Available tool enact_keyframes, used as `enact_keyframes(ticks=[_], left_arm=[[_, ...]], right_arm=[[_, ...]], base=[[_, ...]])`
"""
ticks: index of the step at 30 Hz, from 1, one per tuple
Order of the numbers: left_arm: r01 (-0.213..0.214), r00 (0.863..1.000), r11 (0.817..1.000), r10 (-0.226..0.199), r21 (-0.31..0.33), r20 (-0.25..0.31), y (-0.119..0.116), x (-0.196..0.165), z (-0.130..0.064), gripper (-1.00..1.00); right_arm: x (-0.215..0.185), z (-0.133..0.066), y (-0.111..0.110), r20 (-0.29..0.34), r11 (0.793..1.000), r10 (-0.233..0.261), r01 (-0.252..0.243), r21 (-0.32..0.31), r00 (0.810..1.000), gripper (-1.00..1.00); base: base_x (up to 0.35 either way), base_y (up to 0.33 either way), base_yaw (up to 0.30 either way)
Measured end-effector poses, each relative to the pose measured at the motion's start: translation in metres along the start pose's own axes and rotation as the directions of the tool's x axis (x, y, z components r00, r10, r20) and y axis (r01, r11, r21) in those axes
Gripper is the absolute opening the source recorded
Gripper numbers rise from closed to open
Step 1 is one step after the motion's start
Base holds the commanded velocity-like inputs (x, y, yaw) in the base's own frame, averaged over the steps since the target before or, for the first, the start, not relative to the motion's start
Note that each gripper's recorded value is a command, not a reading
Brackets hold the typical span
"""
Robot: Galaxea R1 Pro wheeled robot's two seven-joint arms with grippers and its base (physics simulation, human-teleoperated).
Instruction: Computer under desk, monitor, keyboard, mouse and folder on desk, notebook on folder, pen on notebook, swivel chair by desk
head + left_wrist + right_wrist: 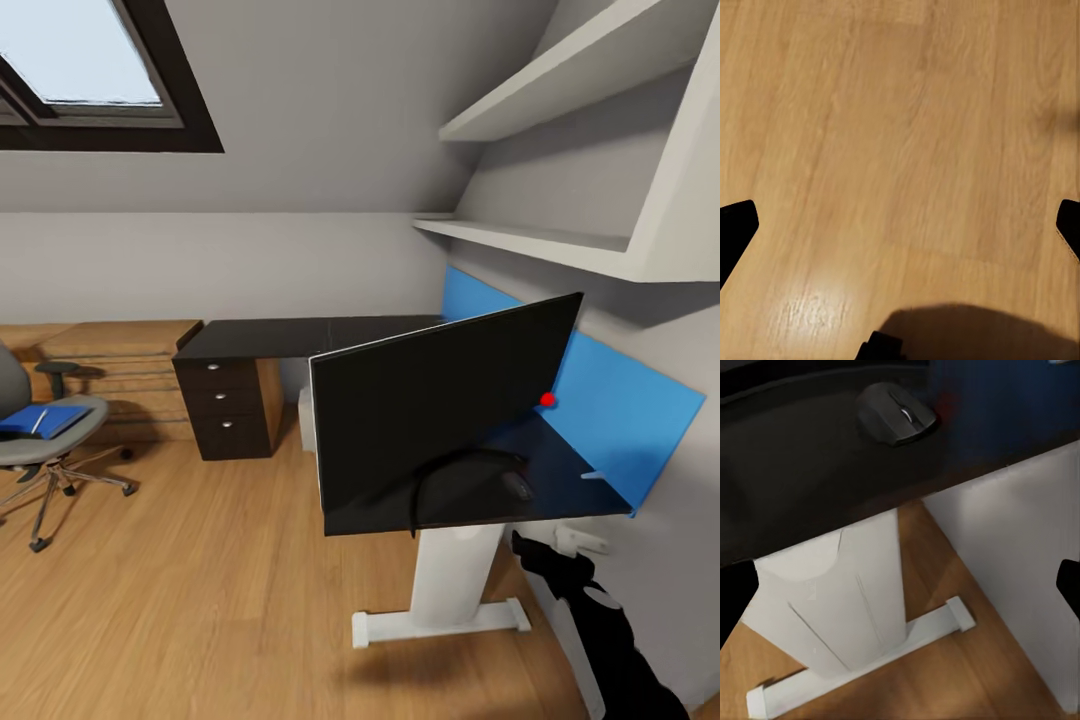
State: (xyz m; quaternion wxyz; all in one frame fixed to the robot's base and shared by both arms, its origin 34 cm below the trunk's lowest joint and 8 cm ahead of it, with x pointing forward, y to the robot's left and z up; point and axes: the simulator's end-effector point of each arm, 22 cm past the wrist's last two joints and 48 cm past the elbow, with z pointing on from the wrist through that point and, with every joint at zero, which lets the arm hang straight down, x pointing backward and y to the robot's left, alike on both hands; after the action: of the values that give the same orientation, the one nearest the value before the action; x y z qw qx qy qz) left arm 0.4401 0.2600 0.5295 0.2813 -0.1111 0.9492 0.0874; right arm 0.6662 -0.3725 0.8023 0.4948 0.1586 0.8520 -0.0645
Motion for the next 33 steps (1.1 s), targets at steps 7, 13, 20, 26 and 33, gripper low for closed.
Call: enact_keyframes(ticks=[7,13,20,26,33], left_arm=[[0.0,1.0,1.0,0.0,0.001,-0.002,-0.001,0.001,0.0,1.0],[0.0,1.0,1.0,0.0,-0.001,-0.003,0.0,0.001,0.0,1.0],[0.0,1.0,1.0,0.0,-0.001,-0.004,0.0,0.001,0.0,1.0],[-0.001,1.0,1.0,0.001,0.001,-0.005,-0.001,0.002,0.0,1.0],[-0.001,1.0,1.0,0.001,0.001,-0.005,-0.001,0.002,0.0,1.0]], right_arm=[[-0.011,0.0,-0.004,0.055,1.0,-0.028,0.027,0.016,0.998,1.0],[-0.019,0.0,-0.007,0.101,0.998,-0.064,0.061,0.033,0.993,1.0],[-0.007,0.003,-0.01,0.086,0.994,-0.107,0.103,0.046,0.991,1.0],[0.002,0.006,-0.003,0.074,0.994,-0.112,0.112,0.014,0.991,1.0],[0.003,0.006,0.002,0.077,0.993,-0.112,0.113,-0.014,0.991,1.0]], base=[[0.133,-0.039,0.0],[0.161,-0.067,0.0],[0.139,-0.048,0.0],[0.044,-0.019,0.0],[0.004,-0.002,0.0]])
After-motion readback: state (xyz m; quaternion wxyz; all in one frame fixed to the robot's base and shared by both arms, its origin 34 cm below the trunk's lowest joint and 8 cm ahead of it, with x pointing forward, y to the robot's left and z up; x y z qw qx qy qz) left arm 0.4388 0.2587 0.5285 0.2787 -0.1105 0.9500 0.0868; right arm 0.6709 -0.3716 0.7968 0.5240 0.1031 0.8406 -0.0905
